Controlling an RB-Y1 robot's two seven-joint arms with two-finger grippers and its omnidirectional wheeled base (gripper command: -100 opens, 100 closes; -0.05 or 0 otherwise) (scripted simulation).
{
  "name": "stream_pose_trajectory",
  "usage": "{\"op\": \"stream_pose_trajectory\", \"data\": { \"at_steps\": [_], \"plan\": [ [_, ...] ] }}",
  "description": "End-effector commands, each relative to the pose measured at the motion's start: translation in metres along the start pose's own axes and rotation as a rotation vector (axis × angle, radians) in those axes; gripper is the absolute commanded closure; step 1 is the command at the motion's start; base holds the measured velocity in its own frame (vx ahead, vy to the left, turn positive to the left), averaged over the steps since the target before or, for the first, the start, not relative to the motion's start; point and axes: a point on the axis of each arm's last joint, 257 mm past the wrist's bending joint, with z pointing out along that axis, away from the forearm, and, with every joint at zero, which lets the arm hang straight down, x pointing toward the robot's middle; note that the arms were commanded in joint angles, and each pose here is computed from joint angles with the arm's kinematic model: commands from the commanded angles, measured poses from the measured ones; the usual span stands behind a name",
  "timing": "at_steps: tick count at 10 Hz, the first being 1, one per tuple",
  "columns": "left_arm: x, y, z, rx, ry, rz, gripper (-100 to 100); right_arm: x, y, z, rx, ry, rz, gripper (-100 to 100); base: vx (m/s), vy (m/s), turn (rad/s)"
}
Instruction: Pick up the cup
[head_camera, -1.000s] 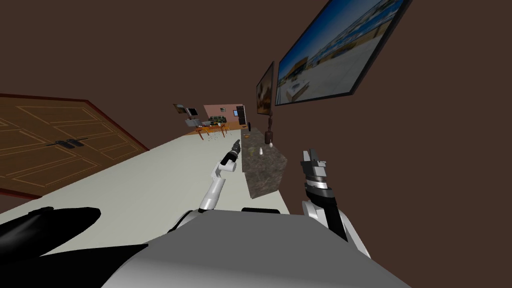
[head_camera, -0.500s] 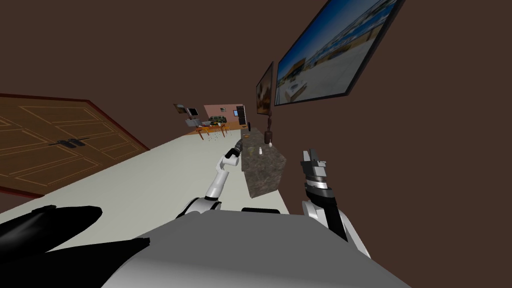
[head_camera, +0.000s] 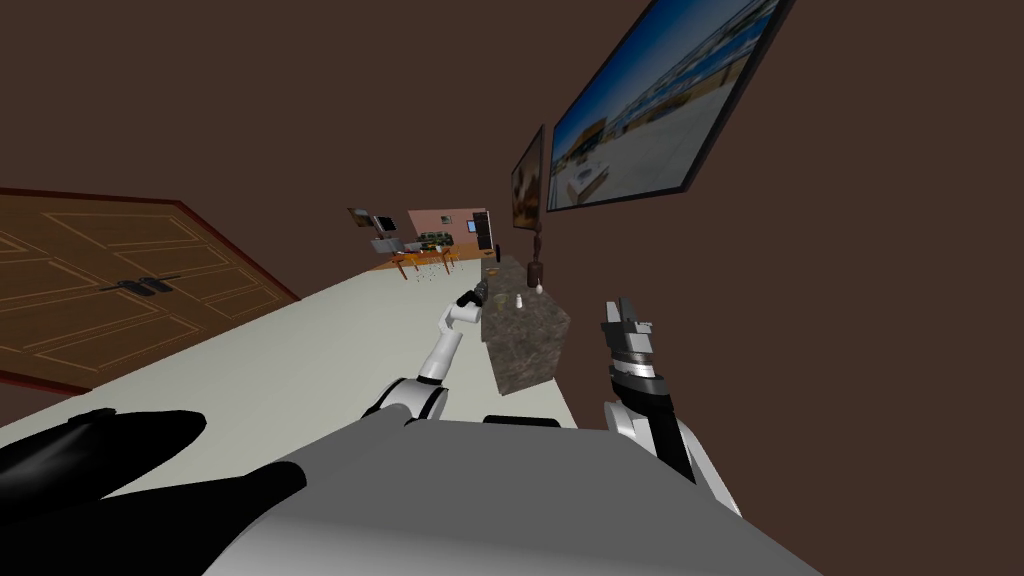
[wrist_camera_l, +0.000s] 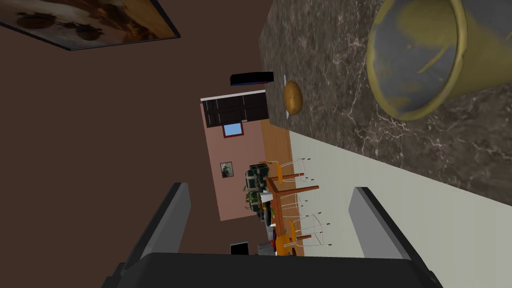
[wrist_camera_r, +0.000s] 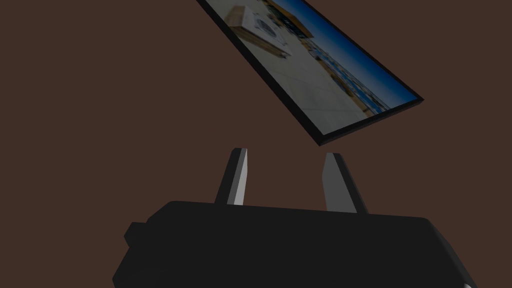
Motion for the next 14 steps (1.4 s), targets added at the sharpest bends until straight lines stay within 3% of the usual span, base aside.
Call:
{"op": "stream_pose_trajectory", "data": {
  "at_steps": [1,6,13,14],
  "plan": [
    [0.001,0.003,0.009,-0.039,0.001,0.001,-100,0.000,0.000,0.000,0.000,0.000,0.000,0,-0.009,-0.026,0.002],
    [0.002,0.013,0.028,-0.157,-0.003,0.006,-100,0.000,0.000,0.000,0.000,0.000,0.000,0,-0.007,-0.029,0.001],
    [-0.004,0.028,0.043,-0.322,-0.018,0.013,-100,0.000,0.000,0.000,0.000,0.000,0.000,0,0.002,-0.027,0.000],
    [-0.005,0.038,0.044,-0.346,-0.020,0.013,-100,0.000,0.000,0.000,0.000,0.000,0.000,0,0.004,-0.038,0.001]
  ]
}}
